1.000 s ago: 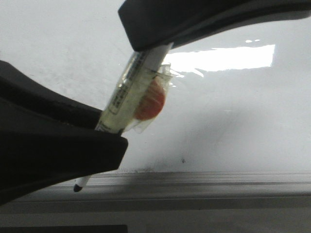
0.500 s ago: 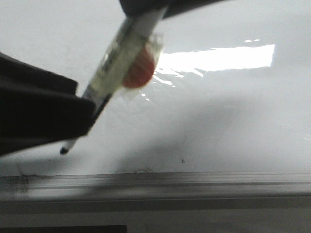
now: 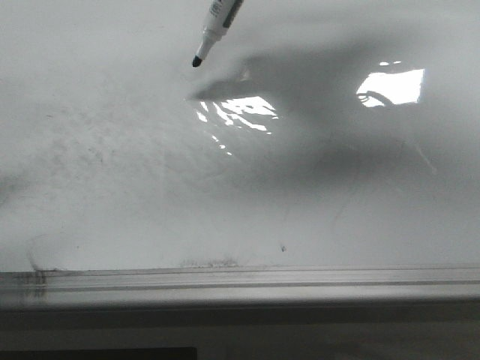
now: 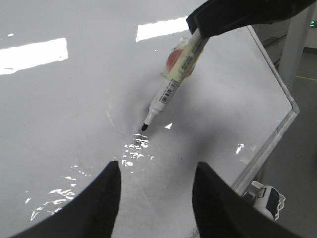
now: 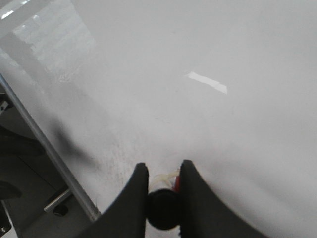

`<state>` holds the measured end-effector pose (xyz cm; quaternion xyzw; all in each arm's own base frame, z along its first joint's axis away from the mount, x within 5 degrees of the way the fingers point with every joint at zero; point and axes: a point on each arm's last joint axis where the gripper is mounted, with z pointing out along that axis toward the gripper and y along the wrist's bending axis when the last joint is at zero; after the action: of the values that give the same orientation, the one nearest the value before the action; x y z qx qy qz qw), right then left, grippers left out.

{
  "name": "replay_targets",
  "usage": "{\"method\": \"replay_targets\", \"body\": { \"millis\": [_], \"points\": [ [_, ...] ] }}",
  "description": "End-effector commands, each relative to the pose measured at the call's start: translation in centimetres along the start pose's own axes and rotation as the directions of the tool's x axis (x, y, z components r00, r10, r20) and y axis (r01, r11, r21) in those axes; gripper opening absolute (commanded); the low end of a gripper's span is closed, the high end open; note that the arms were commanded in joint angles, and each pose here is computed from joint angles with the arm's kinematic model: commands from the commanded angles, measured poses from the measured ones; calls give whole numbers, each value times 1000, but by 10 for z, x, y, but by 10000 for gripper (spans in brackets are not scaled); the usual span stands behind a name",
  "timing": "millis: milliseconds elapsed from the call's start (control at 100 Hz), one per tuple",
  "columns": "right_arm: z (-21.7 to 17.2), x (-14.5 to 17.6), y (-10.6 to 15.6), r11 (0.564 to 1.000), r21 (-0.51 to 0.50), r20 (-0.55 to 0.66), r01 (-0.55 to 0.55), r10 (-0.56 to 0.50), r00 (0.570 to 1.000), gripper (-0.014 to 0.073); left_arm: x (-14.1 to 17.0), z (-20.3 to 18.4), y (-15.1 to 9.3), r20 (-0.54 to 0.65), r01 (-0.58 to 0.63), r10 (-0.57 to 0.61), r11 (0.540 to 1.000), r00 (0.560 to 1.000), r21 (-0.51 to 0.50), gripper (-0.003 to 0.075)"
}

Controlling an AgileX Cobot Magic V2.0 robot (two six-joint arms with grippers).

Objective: Write number 9 on whiteboard

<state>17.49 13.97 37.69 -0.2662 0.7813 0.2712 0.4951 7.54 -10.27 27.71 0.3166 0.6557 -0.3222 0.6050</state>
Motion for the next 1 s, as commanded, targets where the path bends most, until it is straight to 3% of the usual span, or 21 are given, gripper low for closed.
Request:
{"method": "replay_targets", "body": {
  "millis": [0,110,320,670,860,990],
  "points": [
    [2,-17,-5,1000,30,80,-7,5,997,-50,-17,0,0,107,15,-15,1000,994,5,316],
    [17,-20,-9,999,45,76,-14,11,997,-51,-17,0,-1,116,15,-15,1000,993,6,316],
    [35,-6,1,1000,-27,-67,12,-13,998,-50,-17,0,-1,116,15,-15,1000,993,6,316],
    [11,-37,-13,997,62,74,34,-39,997,-43,-18,-1,-1,120,15,-15,1000,993,6,315],
    [22,9,-13,1000,6,-150,-25,26,988,-43,-17,1,-1,114,2,-3,1000,993,8,316],
    [19,23,-13,999,11,-156,-53,55,986,-43,-13,8,-1,81,-18,17,1000,997,13,316]
  ]
}}
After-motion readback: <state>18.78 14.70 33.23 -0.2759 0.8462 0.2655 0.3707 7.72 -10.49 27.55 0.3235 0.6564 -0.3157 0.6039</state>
